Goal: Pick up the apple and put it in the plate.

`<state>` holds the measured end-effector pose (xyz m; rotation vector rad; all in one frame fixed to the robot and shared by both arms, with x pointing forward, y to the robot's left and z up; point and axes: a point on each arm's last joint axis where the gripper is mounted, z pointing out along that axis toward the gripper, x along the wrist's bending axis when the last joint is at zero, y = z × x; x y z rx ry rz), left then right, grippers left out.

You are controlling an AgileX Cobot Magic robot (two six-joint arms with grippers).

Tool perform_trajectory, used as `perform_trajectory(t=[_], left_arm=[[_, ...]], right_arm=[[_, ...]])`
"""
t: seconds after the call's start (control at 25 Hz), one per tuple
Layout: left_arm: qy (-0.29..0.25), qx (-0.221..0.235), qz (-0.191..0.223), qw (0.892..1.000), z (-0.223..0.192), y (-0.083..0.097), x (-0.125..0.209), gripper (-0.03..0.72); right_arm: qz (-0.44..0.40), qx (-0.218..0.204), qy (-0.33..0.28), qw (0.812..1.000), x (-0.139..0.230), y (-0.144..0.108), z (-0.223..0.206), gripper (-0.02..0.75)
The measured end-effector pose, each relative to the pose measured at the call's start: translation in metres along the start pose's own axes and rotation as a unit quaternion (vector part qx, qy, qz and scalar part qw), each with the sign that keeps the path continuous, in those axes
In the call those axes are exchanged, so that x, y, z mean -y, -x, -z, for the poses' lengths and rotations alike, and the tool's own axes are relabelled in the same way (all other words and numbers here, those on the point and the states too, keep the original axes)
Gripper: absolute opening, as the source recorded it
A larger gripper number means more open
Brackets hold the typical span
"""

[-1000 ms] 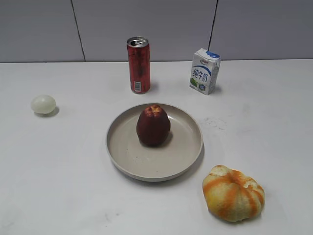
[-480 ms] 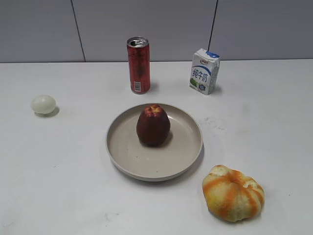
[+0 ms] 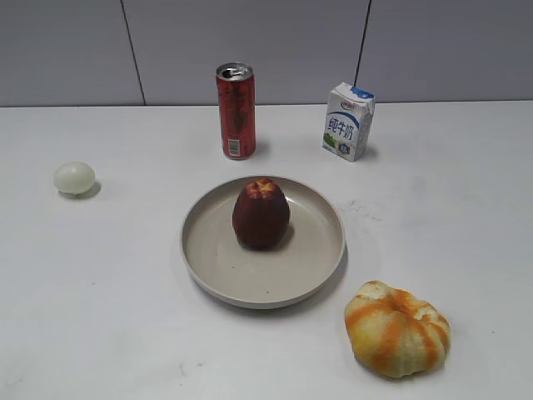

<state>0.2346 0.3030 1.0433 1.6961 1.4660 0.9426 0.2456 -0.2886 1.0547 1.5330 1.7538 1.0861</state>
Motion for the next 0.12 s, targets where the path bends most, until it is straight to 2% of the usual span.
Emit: perform_trajectory(t=[0.12], left_arm=[[0.0, 0.0, 0.0, 1.0, 0.0, 0.0, 0.0, 0.446]], right_arm=[[0.003, -0.001, 0.025, 1.0, 0.0043, -0.0004, 0.0067, 0.59]])
